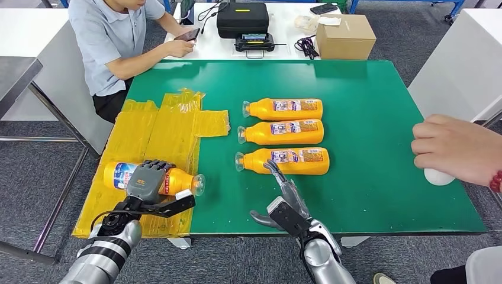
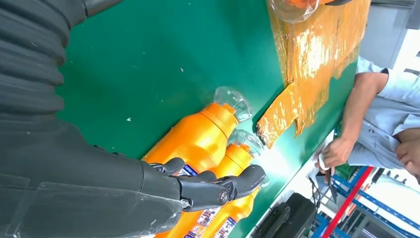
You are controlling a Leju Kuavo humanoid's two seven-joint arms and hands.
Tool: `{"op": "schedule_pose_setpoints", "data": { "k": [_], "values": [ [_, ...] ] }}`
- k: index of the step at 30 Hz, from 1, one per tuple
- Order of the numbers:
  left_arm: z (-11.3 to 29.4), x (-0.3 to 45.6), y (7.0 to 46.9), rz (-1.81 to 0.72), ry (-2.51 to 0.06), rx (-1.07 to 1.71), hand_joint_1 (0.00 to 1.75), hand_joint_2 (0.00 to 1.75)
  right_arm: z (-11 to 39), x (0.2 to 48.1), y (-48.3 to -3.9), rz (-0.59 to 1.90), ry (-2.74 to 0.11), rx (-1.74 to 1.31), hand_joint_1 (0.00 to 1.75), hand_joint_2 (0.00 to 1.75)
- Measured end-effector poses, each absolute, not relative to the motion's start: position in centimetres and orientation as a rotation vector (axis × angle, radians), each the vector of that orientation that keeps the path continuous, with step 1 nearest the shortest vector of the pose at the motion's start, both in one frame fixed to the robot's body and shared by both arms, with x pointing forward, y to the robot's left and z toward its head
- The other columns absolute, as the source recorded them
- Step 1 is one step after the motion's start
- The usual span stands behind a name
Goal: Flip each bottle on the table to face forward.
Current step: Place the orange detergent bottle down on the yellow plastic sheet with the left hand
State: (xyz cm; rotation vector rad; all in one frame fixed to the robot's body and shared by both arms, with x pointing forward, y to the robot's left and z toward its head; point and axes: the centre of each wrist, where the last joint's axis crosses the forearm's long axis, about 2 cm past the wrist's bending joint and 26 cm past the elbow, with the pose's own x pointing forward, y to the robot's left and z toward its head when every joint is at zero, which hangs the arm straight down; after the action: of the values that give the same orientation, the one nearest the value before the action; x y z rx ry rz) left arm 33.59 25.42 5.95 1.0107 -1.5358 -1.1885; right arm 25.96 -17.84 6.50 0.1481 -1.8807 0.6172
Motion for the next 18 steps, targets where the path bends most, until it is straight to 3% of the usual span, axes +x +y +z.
{"op": "schedule_pose_setpoints", "data": {
  "k": [2, 6, 9, 18],
  "values": [
    [5.8, 33.7, 25.4, -1.191, -1.525, 0.991, 1.67, 1.75, 6.4, 25.9, -17.9, 0.616, -1.879, 0.148, 0.00, 1.75],
    [5.8, 34.1, 25.5, -1.196, -1.491, 0.974, 0.25, 1.75, 6.4, 25.8, -17.9, 0.615, -1.877, 0.148, 0.00, 1.75],
    [5.8, 34.4, 25.5, -1.199, -1.459, 0.958, 0.05, 1.75, 6.4, 25.8, -17.9, 0.615, -1.877, 0.148, 0.00, 1.75],
    [5.8, 35.5, 25.7, -1.230, -1.320, 0.860, 0.00, 1.75, 6.4, 25.9, -18.0, 0.614, -1.879, 0.144, 0.00, 1.75]
  ]
}}
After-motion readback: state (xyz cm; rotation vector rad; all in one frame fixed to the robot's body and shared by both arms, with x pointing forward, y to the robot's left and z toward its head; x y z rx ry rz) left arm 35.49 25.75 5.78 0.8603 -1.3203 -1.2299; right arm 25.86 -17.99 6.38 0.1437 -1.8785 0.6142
